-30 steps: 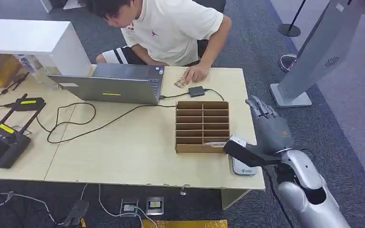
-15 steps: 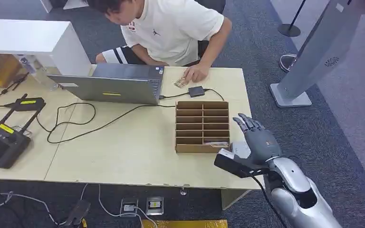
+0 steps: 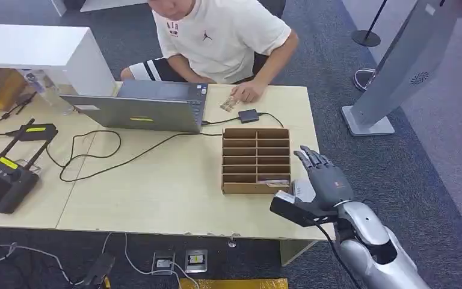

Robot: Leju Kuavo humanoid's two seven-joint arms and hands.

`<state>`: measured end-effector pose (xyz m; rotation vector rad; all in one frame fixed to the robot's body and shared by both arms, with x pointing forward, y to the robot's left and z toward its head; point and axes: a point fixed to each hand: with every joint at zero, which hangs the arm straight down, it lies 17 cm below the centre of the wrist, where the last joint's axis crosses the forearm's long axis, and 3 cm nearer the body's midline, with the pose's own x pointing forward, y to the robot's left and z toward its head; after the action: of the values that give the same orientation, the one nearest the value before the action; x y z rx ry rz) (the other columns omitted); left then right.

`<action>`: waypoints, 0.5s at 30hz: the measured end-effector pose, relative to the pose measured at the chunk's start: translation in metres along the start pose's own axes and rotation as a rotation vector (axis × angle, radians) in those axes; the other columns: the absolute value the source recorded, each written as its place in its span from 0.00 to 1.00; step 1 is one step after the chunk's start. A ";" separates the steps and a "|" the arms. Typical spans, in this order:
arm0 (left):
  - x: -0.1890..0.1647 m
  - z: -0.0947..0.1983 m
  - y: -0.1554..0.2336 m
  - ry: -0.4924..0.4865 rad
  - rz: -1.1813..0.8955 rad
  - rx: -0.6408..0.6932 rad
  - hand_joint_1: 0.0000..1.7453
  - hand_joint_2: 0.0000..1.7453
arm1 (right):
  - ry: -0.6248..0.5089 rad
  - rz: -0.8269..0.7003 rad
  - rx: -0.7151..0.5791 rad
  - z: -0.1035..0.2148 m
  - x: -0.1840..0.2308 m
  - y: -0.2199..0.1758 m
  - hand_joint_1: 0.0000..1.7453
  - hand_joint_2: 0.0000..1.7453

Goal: Pass the card to the sensor for recognition and then transmit it.

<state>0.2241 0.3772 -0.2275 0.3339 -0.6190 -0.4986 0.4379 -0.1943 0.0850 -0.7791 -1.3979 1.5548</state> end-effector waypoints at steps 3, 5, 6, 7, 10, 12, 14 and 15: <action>0.003 -0.001 0.001 -0.005 -0.002 0.002 0.00 0.00 | -0.012 -0.012 -0.040 -0.003 0.002 -0.004 0.00 1.00; 0.004 -0.001 0.002 -0.007 -0.002 0.004 0.00 0.00 | -0.021 -0.016 -0.056 -0.004 0.004 -0.004 0.00 1.00; 0.005 -0.002 0.003 -0.007 -0.001 0.007 0.00 0.00 | -0.027 -0.017 -0.067 -0.004 0.005 -0.005 0.00 1.00; 0.005 -0.002 0.003 -0.007 0.000 0.008 0.00 0.00 | -0.035 -0.018 -0.078 -0.005 0.007 -0.005 0.00 1.00; 0.005 -0.002 0.004 -0.007 0.003 0.011 0.00 0.00 | -0.054 -0.028 -0.096 -0.006 0.010 -0.006 0.00 1.00; 0.006 -0.002 0.004 -0.008 0.003 0.012 0.00 0.00 | -0.063 -0.039 -0.100 -0.006 0.012 -0.005 0.00 1.00; 0.008 -0.003 0.004 -0.012 0.004 0.011 0.00 0.00 | -0.068 -0.049 -0.096 -0.006 0.014 -0.003 0.00 1.00; 0.010 -0.003 0.004 -0.014 0.005 0.011 0.00 0.00 | -0.070 -0.052 -0.095 -0.007 0.014 -0.002 0.00 1.00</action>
<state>0.2343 0.3755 -0.2238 0.3395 -0.6362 -0.4927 0.4383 -0.1785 0.0873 -0.7445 -1.5403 1.4970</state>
